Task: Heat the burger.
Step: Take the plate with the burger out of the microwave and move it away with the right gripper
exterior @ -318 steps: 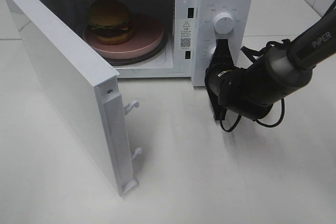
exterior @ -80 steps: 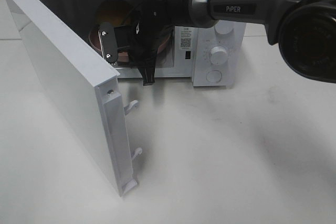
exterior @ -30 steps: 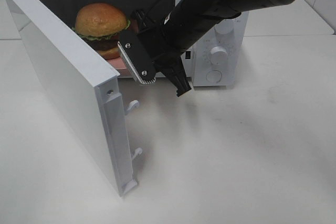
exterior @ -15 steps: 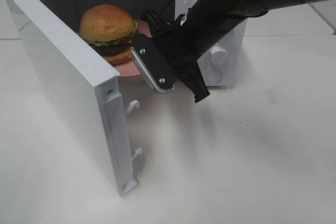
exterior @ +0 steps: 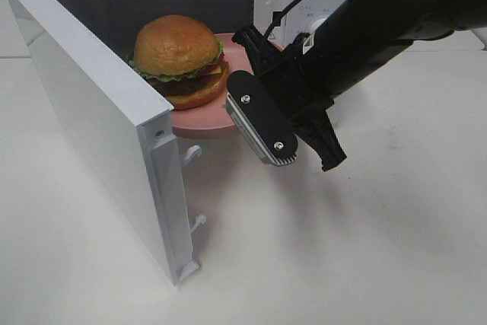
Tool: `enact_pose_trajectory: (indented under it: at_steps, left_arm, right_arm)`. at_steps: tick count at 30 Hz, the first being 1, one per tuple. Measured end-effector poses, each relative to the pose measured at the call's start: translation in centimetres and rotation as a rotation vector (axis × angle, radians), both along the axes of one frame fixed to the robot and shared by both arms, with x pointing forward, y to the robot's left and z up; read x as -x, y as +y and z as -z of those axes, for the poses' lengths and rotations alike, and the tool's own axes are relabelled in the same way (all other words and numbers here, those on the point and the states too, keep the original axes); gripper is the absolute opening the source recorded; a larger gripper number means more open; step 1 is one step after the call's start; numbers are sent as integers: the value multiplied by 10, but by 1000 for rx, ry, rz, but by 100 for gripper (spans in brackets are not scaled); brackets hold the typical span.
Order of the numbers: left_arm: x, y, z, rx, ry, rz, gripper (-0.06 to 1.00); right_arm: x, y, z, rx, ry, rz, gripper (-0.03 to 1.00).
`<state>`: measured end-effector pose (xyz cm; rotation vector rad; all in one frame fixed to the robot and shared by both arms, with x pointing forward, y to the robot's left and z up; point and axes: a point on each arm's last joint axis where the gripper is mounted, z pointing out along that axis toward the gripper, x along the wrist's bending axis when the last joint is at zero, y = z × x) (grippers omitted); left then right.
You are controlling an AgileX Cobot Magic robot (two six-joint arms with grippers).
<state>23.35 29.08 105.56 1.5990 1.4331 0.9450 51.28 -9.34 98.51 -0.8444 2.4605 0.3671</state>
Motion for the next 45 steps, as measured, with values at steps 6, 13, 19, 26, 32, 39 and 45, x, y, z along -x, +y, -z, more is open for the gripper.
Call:
enact_pose_trajectory:
  at_steps: [6,13,19,26,32,39,45]
  left_arm:
    - [0,0,0,0,0,0,99]
    - [0,0,0,0,0,0,99]
    - [0,0,0,0,0,0,99]
    - [0,0,0,0,0,0,99]
    - [0,0,0,0,0,0,99]
    - [0,0,0,0,0,0,99]
    - [0,0,0,0,0,0,99]
  right_arm:
    - [17,-12,0,-7,1,12,9]
    - [37,-26,-4,-29,-11,27,9]
    - [57,-38,-5,-56,11,50,9]
    - [75,-49,-8,-95,21,76,9]
    - [97,-62,-11,-171,25,126,9]
    - [118,-77,-7,-185,29,133,9]
    - [131,-87,-11,-179,20,146,9]
